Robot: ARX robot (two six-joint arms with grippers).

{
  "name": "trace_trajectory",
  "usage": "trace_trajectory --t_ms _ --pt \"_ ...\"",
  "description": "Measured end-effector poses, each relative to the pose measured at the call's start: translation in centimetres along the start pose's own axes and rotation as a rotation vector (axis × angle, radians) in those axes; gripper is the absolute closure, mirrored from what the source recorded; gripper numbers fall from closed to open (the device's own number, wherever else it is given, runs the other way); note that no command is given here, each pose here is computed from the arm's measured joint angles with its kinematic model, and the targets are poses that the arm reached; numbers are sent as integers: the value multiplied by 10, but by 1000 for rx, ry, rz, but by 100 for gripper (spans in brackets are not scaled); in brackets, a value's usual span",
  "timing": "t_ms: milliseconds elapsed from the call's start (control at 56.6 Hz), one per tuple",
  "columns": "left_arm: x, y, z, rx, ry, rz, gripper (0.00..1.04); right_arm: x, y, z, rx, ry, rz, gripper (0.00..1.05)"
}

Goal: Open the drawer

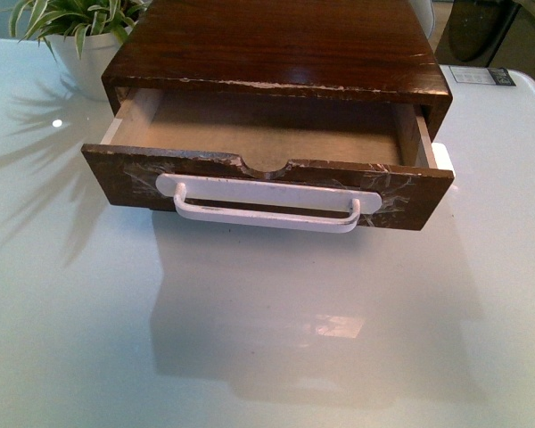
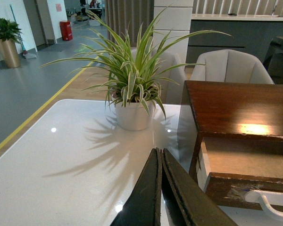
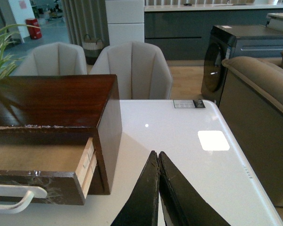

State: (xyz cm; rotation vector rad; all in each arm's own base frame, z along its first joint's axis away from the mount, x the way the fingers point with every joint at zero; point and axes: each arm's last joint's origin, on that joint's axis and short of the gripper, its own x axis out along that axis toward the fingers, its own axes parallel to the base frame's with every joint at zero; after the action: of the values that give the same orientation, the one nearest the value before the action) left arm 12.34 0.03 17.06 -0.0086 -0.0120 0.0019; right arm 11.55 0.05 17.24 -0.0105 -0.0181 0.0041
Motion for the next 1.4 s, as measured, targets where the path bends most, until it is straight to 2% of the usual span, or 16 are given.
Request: trace_trajectory --t_ms 477,636,742,1131,1202,1326,1396 --pt "-12 0 1 0 -2 0 103 -14 0 -5 0 35 0 103" --pt "-15 0 0 0 -4 0 103 -18 0 -3 0 6 -1 103" --pt "-21 0 -4 1 32 -1 103 -18 0 -3 0 6 -1 103" --pt "-26 0 -2 0 3 0 103 -19 0 -3 0 5 -1 103" --pt "-26 0 -2 0 3 0 86 -19 0 -3 0 5 0 100" --pt "-26 0 -2 0 3 0 64 -19 0 -3 0 5 -1 77" --pt "-26 0 -2 0 3 0 47 -19 0 -3 0 5 -1 59"
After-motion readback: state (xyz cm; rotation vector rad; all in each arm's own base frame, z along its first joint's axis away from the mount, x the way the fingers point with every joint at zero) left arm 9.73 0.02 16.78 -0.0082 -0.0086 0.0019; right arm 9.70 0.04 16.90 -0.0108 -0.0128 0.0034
